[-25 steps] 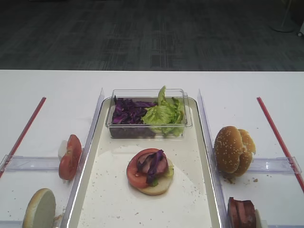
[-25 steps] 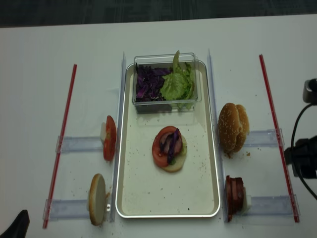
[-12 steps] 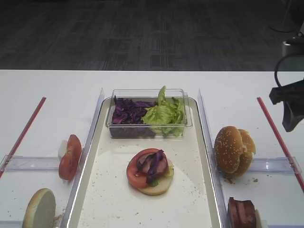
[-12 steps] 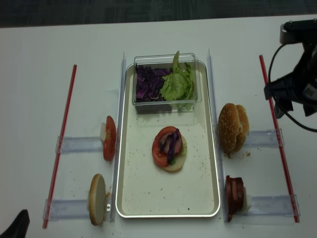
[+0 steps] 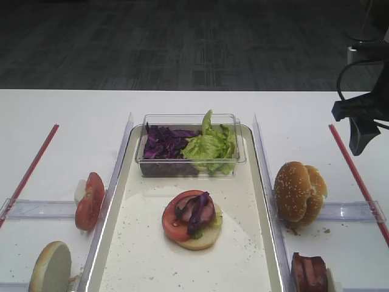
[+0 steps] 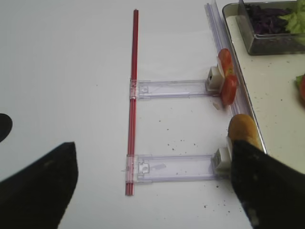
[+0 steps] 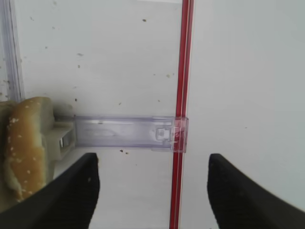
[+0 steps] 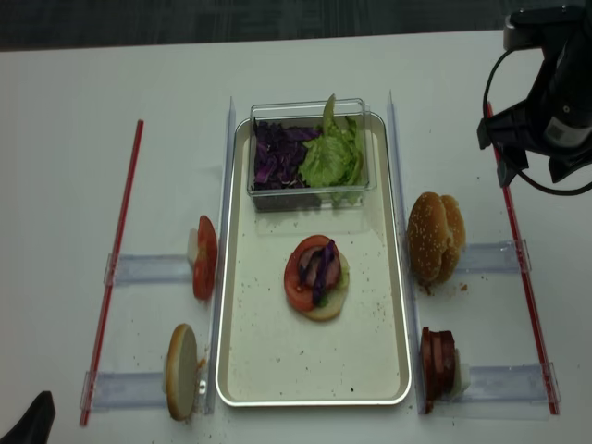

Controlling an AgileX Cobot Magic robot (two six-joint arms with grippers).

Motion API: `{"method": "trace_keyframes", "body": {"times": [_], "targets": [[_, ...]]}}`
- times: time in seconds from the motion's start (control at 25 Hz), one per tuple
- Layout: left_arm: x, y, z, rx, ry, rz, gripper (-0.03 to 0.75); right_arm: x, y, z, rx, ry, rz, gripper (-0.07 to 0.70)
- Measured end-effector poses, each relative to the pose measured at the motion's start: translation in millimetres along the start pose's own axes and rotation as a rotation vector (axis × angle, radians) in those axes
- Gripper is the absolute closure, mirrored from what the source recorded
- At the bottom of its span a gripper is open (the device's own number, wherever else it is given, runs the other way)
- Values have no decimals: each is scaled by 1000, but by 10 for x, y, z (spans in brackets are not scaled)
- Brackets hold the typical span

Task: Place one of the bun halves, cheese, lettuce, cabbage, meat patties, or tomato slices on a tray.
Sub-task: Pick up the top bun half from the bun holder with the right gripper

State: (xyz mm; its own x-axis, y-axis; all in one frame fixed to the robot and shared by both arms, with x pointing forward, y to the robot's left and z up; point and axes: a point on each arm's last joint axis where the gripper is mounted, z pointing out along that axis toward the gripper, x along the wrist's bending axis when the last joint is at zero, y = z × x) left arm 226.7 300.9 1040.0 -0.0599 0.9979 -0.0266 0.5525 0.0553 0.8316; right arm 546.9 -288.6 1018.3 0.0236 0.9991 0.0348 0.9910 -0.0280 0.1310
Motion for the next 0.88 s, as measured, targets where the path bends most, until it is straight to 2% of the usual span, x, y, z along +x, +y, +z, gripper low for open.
{"method": "trace_keyframes", "body": {"times": [0.16,0.36,0.72,0.88], "targets": [[-5,0,0,0,-5,-2,118,30,4,-4,-1,33,-5,123],[0,0,0,0,0,0,118,119,2,-12,1,131,-15,123],[0,0,0,0,0,0,118,185,-17,-25,20,205,-36,123],[0,0,0,0,0,0,118,333,-35,-23,22,213,-88,123]]}}
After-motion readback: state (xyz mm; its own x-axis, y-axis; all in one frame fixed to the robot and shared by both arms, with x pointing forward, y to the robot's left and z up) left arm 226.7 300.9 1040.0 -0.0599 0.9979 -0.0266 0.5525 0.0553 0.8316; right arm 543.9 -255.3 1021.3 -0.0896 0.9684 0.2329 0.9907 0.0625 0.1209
